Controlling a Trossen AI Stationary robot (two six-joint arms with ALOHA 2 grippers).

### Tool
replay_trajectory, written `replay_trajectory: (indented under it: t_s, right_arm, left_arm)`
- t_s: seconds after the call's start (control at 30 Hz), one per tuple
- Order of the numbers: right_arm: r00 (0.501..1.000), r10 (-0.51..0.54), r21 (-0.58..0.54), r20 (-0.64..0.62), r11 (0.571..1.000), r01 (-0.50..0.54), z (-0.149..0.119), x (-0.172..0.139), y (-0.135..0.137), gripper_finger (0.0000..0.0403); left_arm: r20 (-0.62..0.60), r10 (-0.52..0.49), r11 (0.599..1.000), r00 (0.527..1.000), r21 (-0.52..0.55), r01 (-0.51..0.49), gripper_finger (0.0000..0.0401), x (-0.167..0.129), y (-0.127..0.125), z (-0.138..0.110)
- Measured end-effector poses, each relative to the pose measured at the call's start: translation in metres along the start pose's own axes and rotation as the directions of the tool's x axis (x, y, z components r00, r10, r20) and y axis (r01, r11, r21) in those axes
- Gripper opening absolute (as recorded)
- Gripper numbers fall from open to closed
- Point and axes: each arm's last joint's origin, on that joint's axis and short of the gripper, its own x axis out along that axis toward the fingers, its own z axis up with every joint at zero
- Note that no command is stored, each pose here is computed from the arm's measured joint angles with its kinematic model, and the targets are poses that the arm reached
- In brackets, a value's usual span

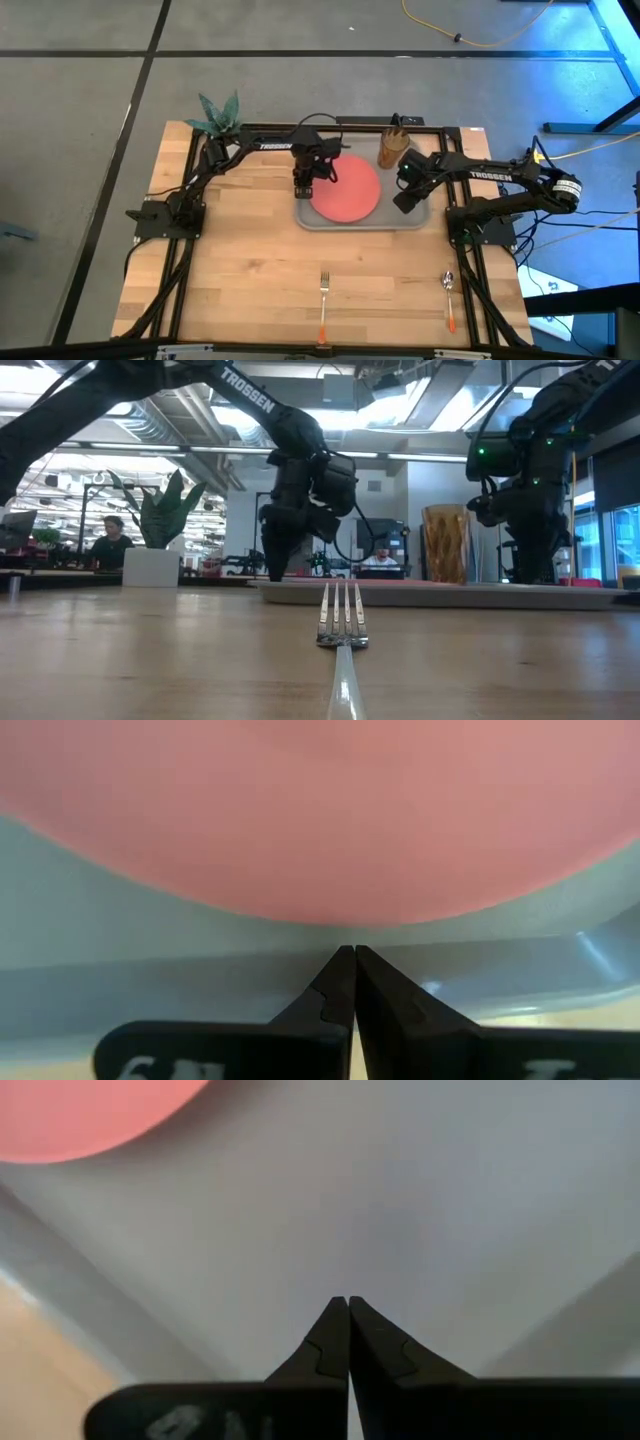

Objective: Pick and place plate/cup/fork/spoon on tray
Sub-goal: Move the gray serving tray to the center of the table

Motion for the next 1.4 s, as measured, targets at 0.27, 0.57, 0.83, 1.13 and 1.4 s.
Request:
replay_trajectory:
  t_s: [0.27, 0.57, 0.83, 1.13, 1.4]
  right_arm:
    - [0.995, 0.1, -0.101, -0.01, 0.99, -0.1, 0.009, -0.017, 0.021, 0.0002]
    - [0.993, 0.121, -0.202, -0.004, 0.972, -0.12, 0.018, -0.057, 0.056, 0.0002]
    - [0.993, 0.086, -0.283, 0.079, 0.957, -0.06, 0.026, -0.099, 0.078, 0.0002]
    - [0.99, 0.018, -0.308, 0.142, 0.951, 0.027, 0.029, -0.134, 0.082, 0.0002]
    - [0.988, -0.022, -0.303, 0.151, 0.951, 0.067, 0.029, -0.142, 0.081, 0.0002]
  left_arm:
    - [-0.092, -0.036, 0.999, 0.995, 0.005, 0.037, 0.0, 0.019, -0.009, -0.011]
    - [-0.147, -0.049, 0.999, 0.988, 0.006, 0.05, 0.0, 0.02, -0.014, -0.015]
    - [-0.227, -0.066, 0.995, 0.972, 0.052, 0.08, 0.0, 0.024, -0.031, -0.017]
    - [-0.278, -0.057, 0.987, 0.959, 0.128, 0.096, 0.0, 0.027, -0.061, -0.013]
    - [-0.276, -0.012, 0.981, 0.961, 0.184, 0.065, 0.0, 0.03, -0.072, -0.01]
